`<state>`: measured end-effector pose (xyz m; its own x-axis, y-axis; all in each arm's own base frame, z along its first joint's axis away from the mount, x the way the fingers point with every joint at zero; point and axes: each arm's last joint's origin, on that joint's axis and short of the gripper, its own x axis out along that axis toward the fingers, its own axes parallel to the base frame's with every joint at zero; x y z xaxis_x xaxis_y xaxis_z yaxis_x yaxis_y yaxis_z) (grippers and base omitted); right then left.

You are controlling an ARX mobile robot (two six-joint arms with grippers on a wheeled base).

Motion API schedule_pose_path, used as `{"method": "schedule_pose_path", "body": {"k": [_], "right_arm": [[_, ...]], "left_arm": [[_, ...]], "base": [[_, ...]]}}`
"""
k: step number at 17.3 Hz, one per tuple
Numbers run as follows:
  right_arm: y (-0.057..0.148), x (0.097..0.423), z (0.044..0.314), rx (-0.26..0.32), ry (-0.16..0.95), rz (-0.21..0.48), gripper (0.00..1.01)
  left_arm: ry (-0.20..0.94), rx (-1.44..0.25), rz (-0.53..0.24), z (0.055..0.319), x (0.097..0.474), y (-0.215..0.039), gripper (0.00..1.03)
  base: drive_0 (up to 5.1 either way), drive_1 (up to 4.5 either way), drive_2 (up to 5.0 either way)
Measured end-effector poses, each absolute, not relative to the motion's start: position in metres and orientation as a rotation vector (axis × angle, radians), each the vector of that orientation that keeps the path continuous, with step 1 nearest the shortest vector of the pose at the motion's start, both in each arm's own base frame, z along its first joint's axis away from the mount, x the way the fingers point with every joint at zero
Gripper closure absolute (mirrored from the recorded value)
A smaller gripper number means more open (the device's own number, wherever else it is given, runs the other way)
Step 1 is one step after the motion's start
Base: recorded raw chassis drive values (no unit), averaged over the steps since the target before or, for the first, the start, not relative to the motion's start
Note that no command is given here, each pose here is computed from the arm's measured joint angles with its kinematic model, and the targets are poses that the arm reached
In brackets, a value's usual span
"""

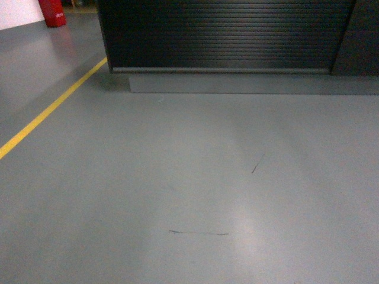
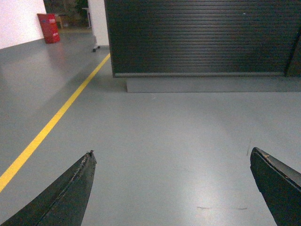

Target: Place dark red mango on scale at checkout

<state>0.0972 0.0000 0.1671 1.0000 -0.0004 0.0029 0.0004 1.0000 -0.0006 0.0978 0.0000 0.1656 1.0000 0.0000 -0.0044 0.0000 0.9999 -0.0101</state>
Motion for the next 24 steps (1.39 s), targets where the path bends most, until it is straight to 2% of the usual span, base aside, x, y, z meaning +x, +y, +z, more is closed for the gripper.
{"method": "schedule_pose_path", "body": {"k": [10, 24], "right_arm": [[0.0, 0.0972, 0.1673, -0.001, -0.006, 0.0, 0.03], [0.0, 0.0972, 0.1672, -0.001, -0.004, 0.0, 0.03]], "left_arm": [[0.006, -0.01, 0.0, 0.1654, 0.0978, 0.0, 0.05], [0.004, -0.01, 0.0, 0.1656, 0.0978, 0.0, 0.05]], "base": [[0.0, 0.0, 0.0], [-0.1, 4.28, -4.4]]}}
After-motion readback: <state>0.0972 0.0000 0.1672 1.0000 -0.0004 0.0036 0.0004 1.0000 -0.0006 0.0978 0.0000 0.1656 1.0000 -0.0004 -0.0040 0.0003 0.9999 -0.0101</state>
